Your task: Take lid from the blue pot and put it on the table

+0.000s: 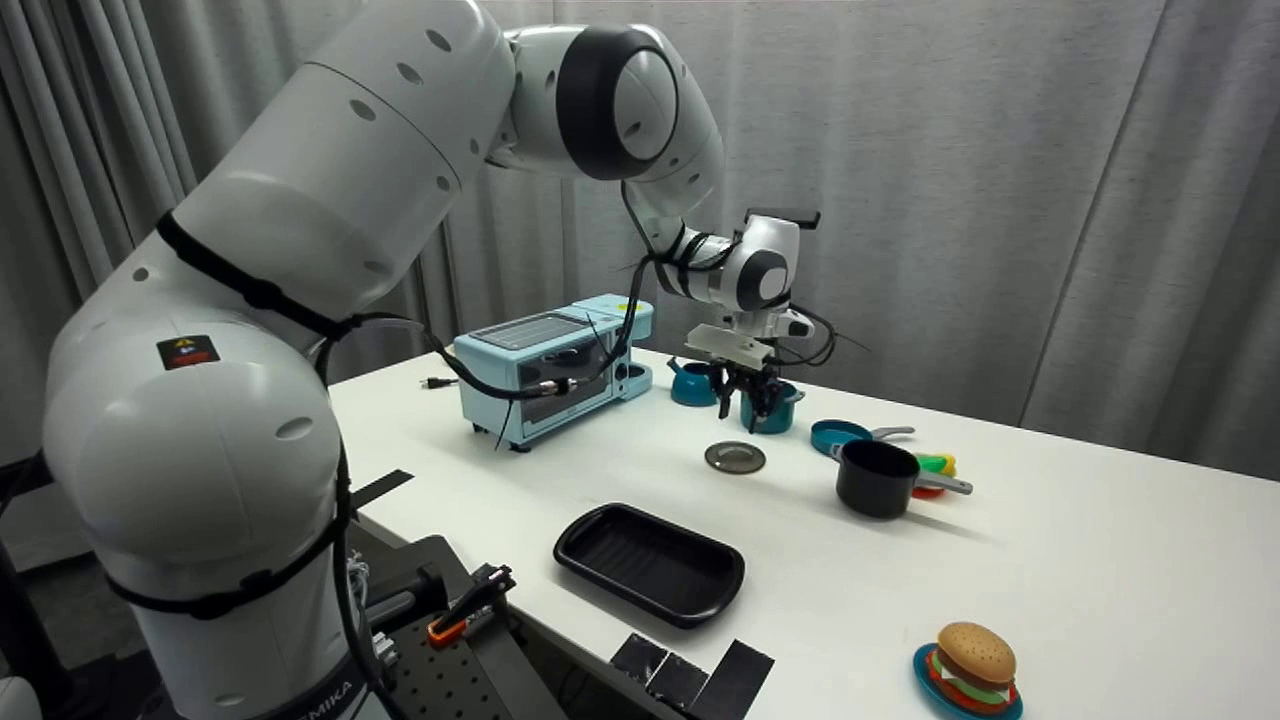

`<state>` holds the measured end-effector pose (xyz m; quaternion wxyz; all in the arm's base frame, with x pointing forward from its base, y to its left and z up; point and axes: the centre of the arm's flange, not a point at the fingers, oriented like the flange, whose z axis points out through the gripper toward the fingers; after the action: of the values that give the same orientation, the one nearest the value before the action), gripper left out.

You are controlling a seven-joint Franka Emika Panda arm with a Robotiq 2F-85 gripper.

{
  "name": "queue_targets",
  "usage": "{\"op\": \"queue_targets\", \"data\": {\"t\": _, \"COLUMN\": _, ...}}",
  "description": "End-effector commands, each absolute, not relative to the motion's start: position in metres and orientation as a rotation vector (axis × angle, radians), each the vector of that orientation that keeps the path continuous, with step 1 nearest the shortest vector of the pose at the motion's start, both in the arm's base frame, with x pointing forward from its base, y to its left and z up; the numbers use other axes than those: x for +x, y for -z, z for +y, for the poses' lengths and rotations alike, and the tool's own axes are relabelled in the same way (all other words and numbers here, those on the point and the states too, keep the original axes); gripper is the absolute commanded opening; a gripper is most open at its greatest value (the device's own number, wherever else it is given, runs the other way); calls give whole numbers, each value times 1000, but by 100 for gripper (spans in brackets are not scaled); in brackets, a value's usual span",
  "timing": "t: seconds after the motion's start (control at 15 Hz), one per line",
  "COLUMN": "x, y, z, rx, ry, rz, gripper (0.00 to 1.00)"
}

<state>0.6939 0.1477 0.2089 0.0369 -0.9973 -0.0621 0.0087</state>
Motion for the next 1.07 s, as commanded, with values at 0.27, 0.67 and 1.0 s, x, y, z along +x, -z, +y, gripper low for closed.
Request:
{"op": "queue_targets", "data": {"t": 0.27, "x": 695, "y": -247, "z": 144, "rx": -3070, "ry": 87, "rz": -200, "gripper": 100}}
{"op": "queue_targets", "data": {"t": 0.67, "x": 698, "y": -294, "z": 145, "rx": -3051, "ry": 196, "rz": -223, "gripper": 100}}
{"op": "queue_targets", "data": {"t": 1.0, "x": 690, "y": -314, "z": 148, "rx": -3042, "ry": 265, "rz": -235, "gripper": 100}}
